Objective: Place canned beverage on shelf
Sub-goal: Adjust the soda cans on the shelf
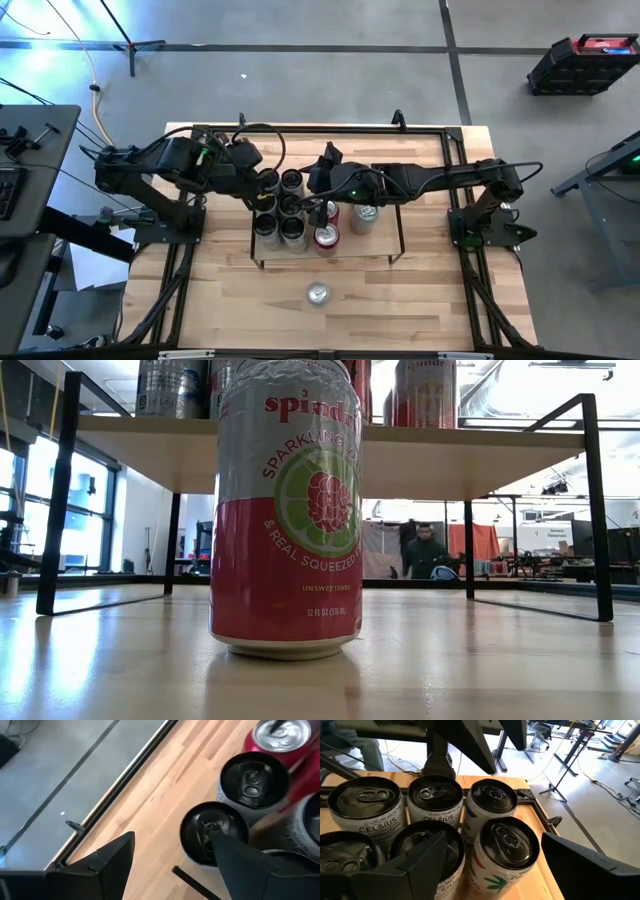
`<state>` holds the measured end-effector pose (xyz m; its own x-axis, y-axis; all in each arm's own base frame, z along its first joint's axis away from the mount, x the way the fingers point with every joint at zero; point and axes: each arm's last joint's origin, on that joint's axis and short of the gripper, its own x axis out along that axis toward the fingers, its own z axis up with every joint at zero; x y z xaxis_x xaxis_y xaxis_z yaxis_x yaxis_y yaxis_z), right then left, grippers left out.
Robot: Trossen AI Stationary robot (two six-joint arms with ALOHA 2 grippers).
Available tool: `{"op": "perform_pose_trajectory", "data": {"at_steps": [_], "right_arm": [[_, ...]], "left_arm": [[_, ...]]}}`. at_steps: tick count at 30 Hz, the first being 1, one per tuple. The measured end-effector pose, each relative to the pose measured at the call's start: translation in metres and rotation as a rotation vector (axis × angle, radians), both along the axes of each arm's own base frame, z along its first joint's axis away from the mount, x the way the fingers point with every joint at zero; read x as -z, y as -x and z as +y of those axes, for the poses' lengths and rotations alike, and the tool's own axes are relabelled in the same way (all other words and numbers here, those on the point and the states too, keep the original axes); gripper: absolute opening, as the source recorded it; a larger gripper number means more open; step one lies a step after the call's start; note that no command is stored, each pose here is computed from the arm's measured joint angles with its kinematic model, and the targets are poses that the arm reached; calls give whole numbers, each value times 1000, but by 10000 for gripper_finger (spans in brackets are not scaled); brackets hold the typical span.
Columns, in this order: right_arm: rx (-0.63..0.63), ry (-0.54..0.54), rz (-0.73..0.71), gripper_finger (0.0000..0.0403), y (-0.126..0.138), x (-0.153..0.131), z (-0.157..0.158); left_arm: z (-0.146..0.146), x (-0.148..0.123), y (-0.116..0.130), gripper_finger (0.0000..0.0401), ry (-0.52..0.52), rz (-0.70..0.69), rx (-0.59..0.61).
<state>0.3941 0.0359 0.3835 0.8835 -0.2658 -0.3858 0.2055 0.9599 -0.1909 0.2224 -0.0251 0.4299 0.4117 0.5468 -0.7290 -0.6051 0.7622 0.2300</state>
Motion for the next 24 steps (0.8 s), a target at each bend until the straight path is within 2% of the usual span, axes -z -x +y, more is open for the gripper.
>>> {"op": "perform_pose_trajectory", "data": {"at_steps": [14,24], "right_arm": [[5,-15,-6,311,0,0,0],[-16,-16,1,311,1,1,9]], "left_arm": [[1,12,-18,257,1,51,-14],[1,12,-18,257,29,49,-28]]}}
